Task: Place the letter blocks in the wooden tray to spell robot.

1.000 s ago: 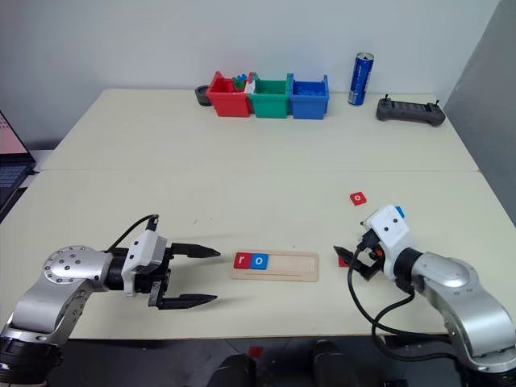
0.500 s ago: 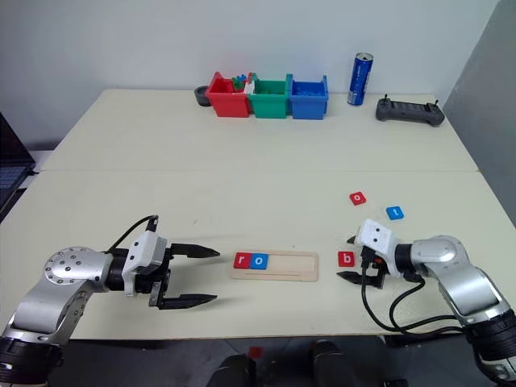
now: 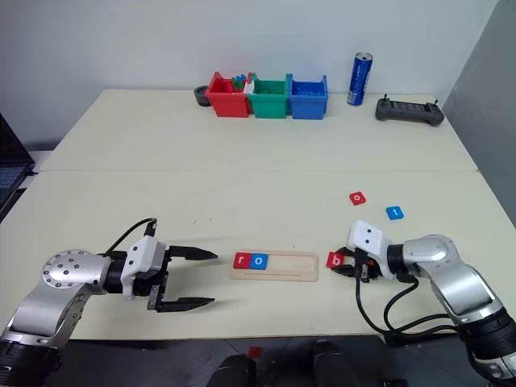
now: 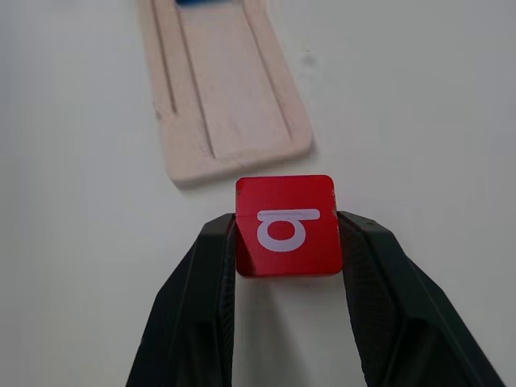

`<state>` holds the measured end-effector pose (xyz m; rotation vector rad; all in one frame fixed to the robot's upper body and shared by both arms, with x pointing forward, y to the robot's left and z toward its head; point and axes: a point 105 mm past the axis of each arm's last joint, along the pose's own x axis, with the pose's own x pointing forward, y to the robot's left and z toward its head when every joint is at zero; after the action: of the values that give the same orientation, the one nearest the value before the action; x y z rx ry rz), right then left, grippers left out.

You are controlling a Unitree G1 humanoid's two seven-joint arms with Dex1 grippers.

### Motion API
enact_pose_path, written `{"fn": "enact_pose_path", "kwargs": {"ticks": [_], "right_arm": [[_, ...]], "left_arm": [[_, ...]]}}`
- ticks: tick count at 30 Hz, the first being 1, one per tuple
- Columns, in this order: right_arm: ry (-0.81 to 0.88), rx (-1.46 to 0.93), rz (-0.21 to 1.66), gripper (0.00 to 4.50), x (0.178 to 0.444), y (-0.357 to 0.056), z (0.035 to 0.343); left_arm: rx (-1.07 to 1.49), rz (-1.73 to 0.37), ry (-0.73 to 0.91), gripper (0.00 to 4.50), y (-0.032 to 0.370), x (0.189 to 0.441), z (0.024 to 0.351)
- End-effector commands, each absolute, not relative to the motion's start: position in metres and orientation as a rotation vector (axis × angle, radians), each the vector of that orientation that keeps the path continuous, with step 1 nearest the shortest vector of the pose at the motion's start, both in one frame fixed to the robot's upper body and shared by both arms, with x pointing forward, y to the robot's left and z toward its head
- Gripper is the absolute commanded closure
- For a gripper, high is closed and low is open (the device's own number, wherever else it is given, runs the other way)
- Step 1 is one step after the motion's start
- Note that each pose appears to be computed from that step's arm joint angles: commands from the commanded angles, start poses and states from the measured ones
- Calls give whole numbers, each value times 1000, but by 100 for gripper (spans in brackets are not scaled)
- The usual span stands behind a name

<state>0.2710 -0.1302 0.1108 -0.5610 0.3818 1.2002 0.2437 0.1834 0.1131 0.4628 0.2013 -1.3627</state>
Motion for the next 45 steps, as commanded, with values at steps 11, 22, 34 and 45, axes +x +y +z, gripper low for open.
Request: {"fn": "enact_pose_path", "kwargs": {"ticks": [11,22,34,45], "right_arm": [[298,-619,1241,305,277,-47,123],[326,-628,1270,305,279,-29,110],[342,-626,1270,305,283,-26,106],[318,-610,1257,2,287,-24,115]], "left_arm": [[498,-1351,171,0,178,249,118],[500,-1332,169,0,177,250,121],[495,-1322,178,0,186,245,111],[496,-1332,169,0,181,248,115]]}}
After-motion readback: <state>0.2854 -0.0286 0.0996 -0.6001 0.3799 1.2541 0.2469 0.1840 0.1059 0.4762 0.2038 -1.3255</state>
